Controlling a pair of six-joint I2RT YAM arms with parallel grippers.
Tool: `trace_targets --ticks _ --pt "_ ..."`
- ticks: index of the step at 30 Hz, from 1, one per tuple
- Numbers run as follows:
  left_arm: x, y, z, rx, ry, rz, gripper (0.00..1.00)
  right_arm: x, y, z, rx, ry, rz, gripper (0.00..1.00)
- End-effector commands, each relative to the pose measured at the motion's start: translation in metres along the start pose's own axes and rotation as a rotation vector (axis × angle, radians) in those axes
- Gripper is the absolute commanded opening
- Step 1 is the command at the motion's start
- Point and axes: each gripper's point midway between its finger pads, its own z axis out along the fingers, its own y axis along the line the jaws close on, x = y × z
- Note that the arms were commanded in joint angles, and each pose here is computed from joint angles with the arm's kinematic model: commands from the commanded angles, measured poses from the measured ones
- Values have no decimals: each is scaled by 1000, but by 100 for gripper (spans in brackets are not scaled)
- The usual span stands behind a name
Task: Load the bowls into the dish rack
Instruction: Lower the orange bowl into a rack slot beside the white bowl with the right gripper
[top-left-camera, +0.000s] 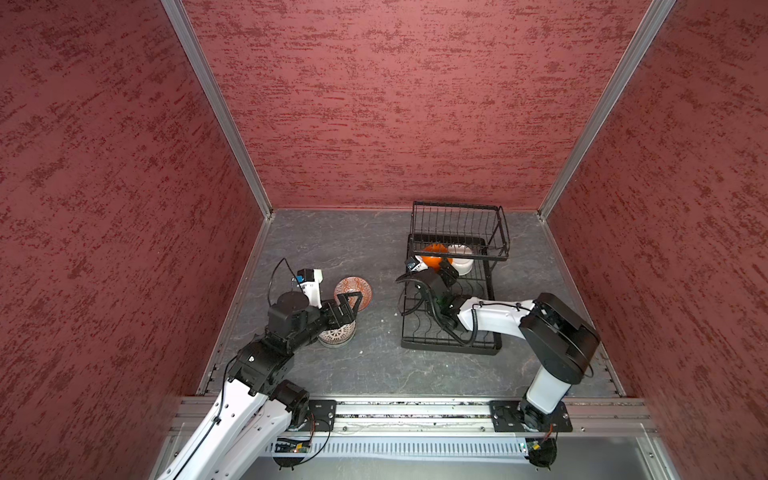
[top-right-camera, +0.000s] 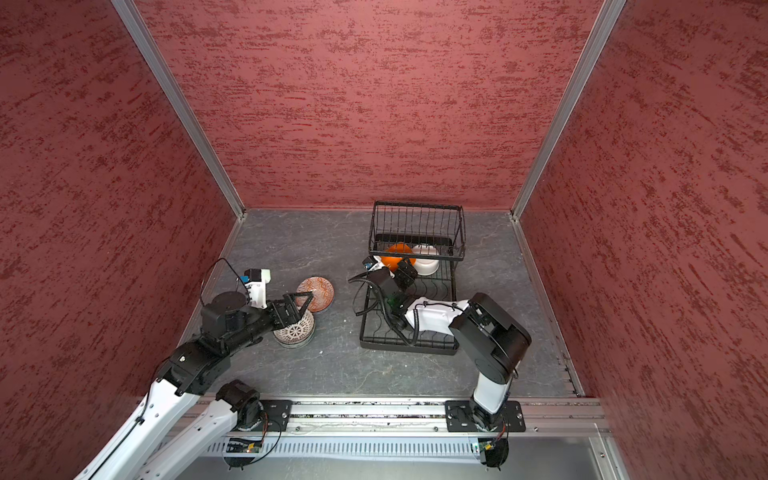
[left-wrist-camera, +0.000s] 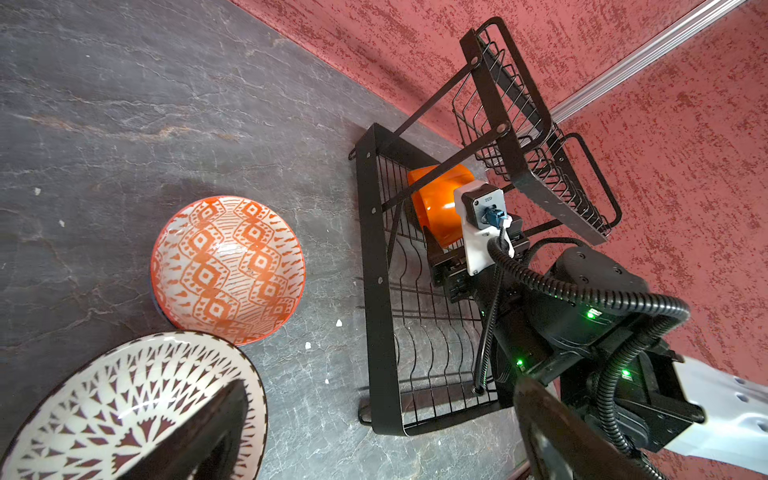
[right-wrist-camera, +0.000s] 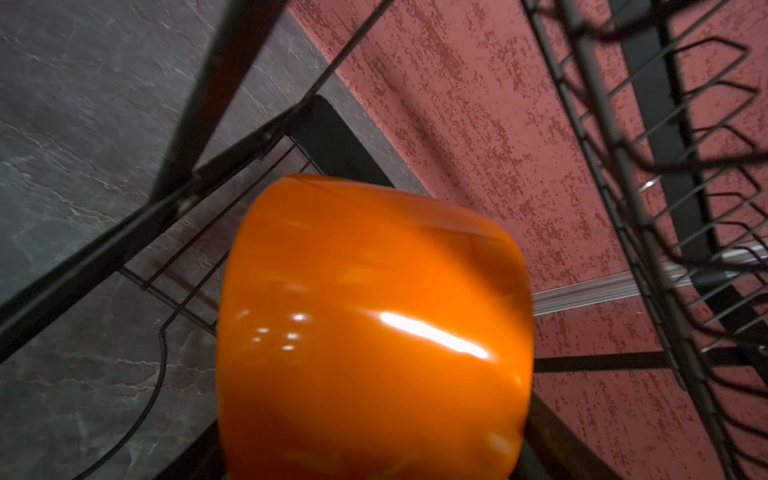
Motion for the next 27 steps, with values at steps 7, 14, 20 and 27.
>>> trace_targets --ticks 7,14,20,27 --pt "-5 -4 -9 14 -20 5 100 -18 -24 16 126 -30 -1 77" --pt "-3 -2 -8 5 -13 9 100 -16 -25 25 142 -17 -34 77" --pt "-2 -1 -6 5 -9 4 100 -12 -13 31 120 -8 -81 79" --pt "-1 2 -5 -2 -10 1 100 -5 -7 34 122 -9 -111 85"
